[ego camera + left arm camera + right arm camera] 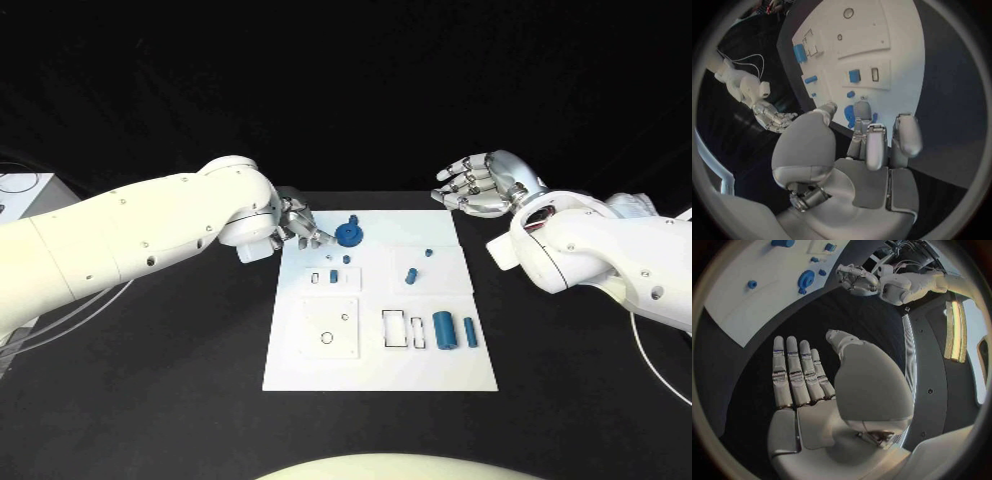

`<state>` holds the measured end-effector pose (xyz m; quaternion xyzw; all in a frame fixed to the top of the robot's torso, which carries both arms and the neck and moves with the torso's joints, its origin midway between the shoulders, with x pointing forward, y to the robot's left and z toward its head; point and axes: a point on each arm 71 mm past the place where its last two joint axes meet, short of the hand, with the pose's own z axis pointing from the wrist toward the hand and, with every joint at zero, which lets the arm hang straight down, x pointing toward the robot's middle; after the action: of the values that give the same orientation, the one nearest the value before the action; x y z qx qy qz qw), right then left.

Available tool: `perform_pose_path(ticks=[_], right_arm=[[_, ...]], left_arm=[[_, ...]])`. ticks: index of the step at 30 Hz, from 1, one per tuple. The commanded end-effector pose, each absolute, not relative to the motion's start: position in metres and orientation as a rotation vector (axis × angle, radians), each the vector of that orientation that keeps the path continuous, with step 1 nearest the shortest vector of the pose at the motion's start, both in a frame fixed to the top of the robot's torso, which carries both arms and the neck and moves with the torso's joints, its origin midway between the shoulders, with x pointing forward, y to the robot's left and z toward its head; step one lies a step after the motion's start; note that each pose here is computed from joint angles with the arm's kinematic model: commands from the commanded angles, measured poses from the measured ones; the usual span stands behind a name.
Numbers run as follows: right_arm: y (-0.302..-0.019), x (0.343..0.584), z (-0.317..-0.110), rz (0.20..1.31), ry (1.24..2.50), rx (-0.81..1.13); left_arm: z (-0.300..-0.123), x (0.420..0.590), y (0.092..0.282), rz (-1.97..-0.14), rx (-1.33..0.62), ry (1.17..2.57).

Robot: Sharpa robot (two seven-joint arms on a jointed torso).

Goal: Assemble the parts on the task board

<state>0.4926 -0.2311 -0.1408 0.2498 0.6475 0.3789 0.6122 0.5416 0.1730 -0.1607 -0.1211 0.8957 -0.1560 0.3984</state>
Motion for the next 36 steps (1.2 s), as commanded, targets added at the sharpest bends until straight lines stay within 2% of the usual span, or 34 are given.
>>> perform_pose_path(ticks=[1, 10, 18, 36], right_arm=[[-0.232, 0.493, -0.14, 0.884, 1.486, 0.565], [-0.232, 0.494, -0.14, 0.883, 1.483, 0.566], [-0.23, 0.494, -0.14, 0.887, 1.484, 0.564], [-0.228, 0.493, -0.14, 0.896, 1.486, 0.559]], left_arm=[[-0.156, 0.551, 0.178, -0.427, -0.345, 2.237], [-0.148, 0.575, 0.193, -0.368, -0.375, 2.199], [-0.148, 0.588, 0.191, -0.34, -0.38, 2.203], [-0.163, 0.596, 0.182, -0.302, -0.355, 2.286]])
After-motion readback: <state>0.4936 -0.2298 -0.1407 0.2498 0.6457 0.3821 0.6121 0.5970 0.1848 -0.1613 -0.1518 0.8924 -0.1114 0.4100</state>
